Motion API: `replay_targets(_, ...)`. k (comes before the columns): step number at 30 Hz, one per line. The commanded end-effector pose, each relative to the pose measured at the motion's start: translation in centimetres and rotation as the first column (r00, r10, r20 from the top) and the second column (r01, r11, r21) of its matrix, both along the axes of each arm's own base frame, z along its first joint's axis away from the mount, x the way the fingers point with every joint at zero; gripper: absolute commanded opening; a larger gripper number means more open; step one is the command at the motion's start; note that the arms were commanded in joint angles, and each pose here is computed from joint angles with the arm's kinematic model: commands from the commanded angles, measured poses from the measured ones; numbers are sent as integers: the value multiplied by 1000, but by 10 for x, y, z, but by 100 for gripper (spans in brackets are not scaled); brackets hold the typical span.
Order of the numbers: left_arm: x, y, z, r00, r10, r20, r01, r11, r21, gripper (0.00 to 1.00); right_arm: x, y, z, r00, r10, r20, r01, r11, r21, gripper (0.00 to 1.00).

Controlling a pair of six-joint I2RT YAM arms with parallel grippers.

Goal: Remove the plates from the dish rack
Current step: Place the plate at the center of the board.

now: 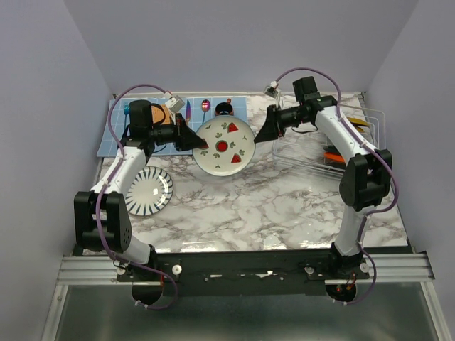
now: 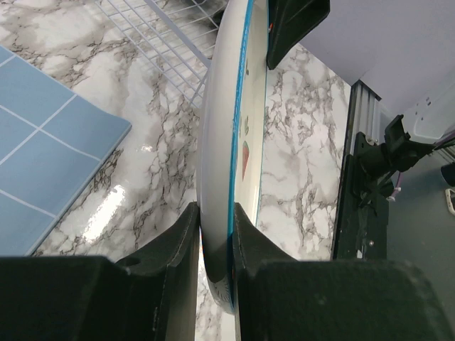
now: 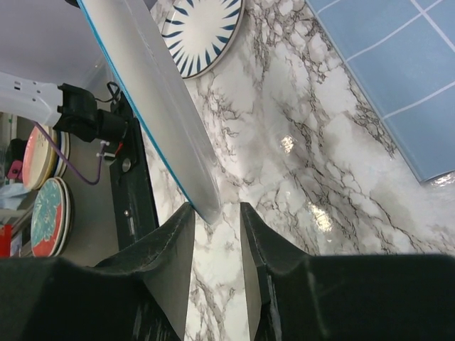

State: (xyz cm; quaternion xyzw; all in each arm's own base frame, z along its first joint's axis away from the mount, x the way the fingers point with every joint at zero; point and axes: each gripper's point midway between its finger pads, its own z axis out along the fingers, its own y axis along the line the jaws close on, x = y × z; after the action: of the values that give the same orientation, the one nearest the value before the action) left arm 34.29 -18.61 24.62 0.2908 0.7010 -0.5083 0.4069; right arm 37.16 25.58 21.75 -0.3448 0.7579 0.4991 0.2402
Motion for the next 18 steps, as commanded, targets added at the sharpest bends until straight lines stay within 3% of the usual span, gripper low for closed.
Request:
replay_targets(1,-34,-6,56,972,-169,161,181,982,-61,0,14,-21,-18,997,-77,27,80,993,-89,40)
replay_targets(18,-31,-5,47,978,-156,141,163,986,-38,0,-11,-30,-9,990,-94,101,104,989,-104,42)
